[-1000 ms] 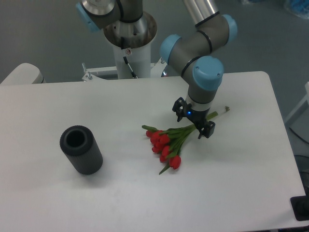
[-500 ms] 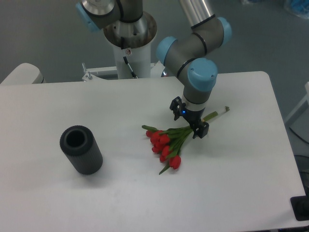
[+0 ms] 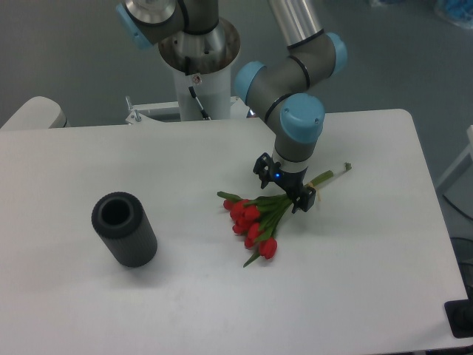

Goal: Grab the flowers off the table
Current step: 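Lower the gripper onto the tulip stems below the flower heads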

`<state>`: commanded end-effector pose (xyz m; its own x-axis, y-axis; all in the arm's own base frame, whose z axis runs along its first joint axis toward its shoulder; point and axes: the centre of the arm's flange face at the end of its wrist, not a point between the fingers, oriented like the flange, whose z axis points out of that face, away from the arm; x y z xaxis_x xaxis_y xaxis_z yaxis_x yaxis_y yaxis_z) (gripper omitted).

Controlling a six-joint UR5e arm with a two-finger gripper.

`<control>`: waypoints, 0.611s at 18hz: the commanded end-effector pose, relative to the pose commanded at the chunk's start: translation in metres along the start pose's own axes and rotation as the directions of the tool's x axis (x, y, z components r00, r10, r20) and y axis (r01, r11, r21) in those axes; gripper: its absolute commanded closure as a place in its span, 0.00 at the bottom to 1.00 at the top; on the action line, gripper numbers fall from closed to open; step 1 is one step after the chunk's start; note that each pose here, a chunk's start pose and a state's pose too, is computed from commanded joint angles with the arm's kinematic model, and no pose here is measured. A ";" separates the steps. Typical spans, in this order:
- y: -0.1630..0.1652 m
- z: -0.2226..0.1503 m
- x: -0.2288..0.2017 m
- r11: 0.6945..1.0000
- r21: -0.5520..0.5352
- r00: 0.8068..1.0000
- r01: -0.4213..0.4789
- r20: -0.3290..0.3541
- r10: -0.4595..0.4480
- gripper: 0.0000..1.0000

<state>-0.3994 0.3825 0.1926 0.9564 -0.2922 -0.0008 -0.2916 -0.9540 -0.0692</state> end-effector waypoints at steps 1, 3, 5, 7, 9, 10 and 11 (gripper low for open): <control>0.000 0.000 0.000 1.000 0.000 1.000 0.000 0.000 0.000 0.00; -0.001 0.001 0.000 1.000 -0.002 1.000 -0.002 0.000 0.002 0.00; -0.004 0.006 0.000 1.000 -0.001 1.000 -0.008 0.003 0.008 0.00; -0.007 0.008 0.001 1.000 -0.001 1.000 -0.015 0.001 0.015 0.00; -0.008 0.009 0.001 1.000 -0.001 1.000 -0.017 -0.001 0.017 0.00; -0.008 0.009 0.001 1.000 -0.001 1.000 -0.017 -0.001 0.017 0.00; -0.008 0.010 0.001 1.000 -0.004 1.000 -0.018 -0.004 0.018 0.00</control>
<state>-0.3956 0.3904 0.1827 0.9508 -0.3097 0.0014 -0.3090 -0.9488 -0.0655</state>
